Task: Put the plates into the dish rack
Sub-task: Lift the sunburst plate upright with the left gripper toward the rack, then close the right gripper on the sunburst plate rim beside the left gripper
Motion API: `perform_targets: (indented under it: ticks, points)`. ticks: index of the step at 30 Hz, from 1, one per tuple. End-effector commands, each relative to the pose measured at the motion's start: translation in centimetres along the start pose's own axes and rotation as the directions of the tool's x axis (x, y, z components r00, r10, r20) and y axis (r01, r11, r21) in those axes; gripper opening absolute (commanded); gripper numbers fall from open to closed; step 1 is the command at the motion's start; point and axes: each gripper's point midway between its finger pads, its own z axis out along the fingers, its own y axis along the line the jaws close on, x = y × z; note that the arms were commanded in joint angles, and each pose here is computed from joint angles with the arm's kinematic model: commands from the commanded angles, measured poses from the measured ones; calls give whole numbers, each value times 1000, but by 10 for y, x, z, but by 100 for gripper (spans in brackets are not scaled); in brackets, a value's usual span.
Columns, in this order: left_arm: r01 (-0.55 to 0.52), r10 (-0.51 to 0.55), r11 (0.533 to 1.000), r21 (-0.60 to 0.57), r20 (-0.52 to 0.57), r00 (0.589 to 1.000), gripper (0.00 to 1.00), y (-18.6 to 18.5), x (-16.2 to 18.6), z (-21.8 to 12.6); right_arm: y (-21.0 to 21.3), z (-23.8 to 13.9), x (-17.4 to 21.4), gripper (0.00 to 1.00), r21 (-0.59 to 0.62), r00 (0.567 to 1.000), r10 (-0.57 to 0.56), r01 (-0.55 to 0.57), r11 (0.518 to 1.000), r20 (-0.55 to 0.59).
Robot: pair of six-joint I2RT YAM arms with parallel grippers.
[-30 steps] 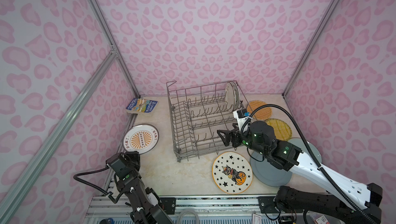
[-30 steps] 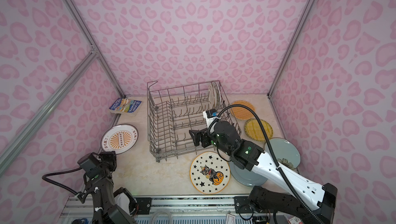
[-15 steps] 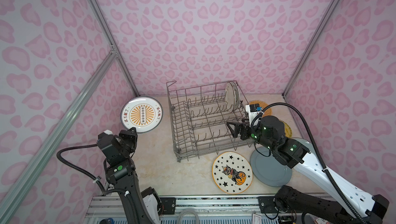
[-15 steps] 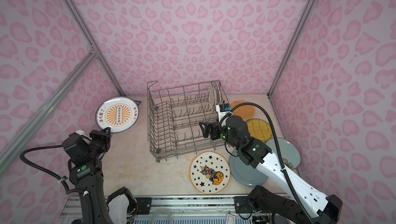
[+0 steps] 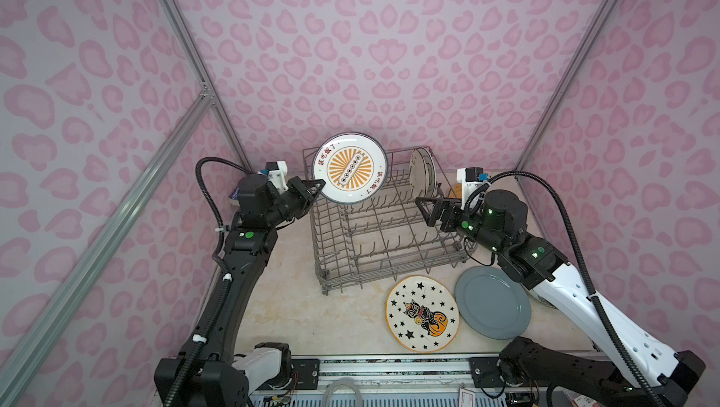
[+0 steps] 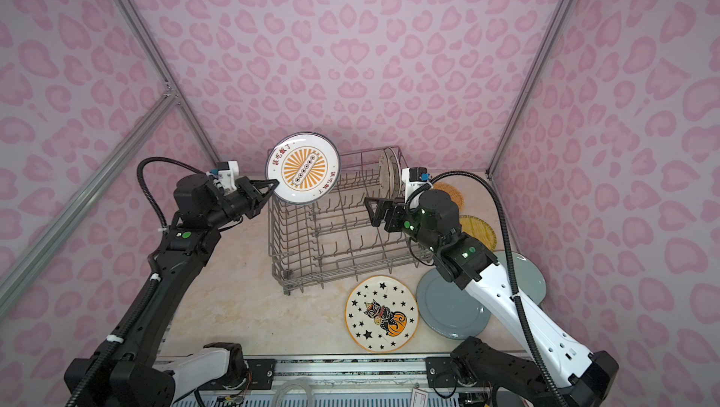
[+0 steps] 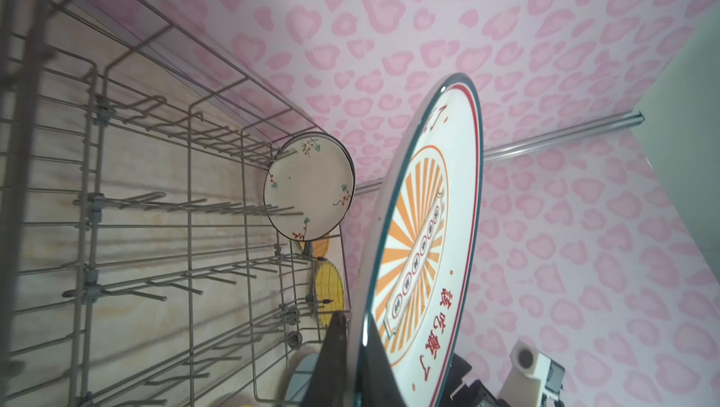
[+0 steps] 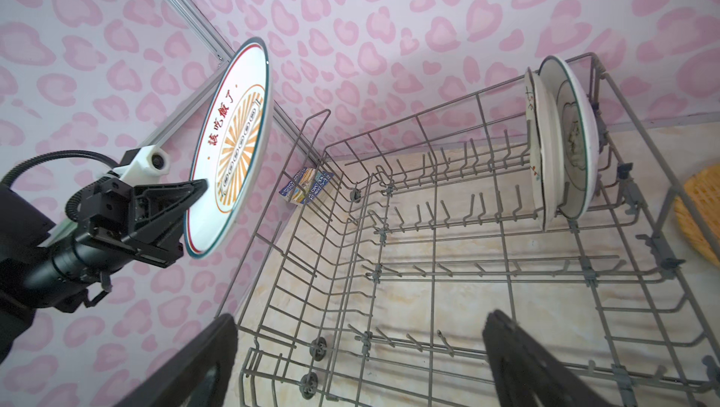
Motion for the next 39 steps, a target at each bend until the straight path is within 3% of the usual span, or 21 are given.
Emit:
perform_targets:
  ticks: [1,9,28,39]
  points:
    - [-81,88,989,121,-51,995,3,-27,11,12,10,8,-8,98,-61,998,59,-57,997,26]
    - [-80,96,989,125,-128,987,3,-11,45,30,13,35,-11,93,-107,982,182,-176,979,50]
    - [-100,109,992,83,-121,987,3,7,50,29,16,65,5,28,-16,956,286,-286,958,65]
    - [-99,111,990,101,-122,986,3,5,47,26,29,67,3,0,-57,953,292,-288,956,79]
